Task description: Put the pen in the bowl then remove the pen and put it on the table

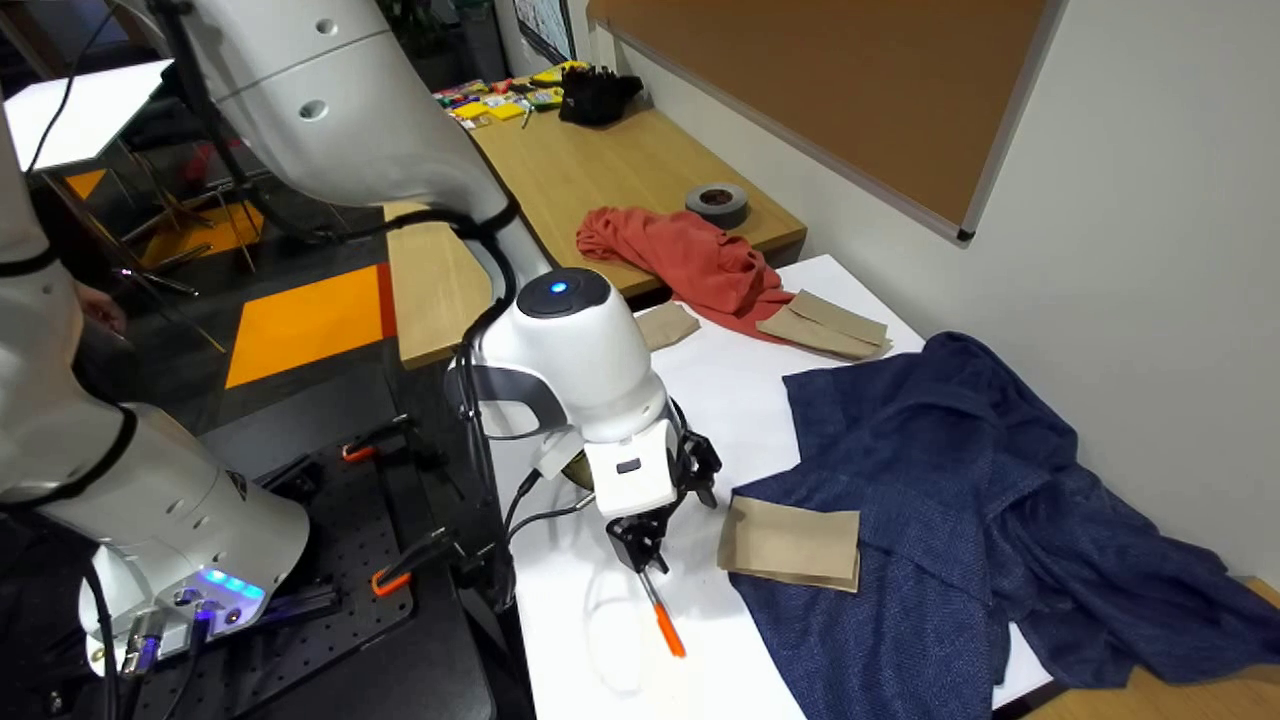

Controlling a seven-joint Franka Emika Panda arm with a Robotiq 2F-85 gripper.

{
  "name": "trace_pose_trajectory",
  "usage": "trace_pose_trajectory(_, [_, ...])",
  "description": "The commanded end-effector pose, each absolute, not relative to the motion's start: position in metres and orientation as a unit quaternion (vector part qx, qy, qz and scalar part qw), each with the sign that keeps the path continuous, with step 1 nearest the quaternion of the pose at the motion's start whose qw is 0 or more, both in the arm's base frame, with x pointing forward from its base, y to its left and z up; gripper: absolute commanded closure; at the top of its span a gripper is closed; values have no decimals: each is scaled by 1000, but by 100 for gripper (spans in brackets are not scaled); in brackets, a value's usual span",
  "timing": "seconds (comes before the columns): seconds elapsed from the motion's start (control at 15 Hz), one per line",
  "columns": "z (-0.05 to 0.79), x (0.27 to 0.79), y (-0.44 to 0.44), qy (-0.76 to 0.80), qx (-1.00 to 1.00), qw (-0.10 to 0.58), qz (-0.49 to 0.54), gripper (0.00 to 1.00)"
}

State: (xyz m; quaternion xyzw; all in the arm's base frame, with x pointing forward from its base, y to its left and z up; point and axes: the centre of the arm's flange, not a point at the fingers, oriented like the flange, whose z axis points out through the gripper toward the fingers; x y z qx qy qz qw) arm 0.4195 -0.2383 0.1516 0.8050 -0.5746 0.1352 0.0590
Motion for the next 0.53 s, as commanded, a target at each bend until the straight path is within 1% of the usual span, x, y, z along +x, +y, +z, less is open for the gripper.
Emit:
trace_pose_trajectory(0.0, [188, 396, -224, -564, 814, 27, 137, 0])
trace_pose_trajectory(0.13, [195, 390, -217, -559, 818, 15, 137, 0])
trace_pose_trajectory(0.2, [176, 407, -226, -567, 811, 37, 141, 0])
trace_pose_trajectory(0.47, [187, 400, -218, -563, 813, 26, 143, 0])
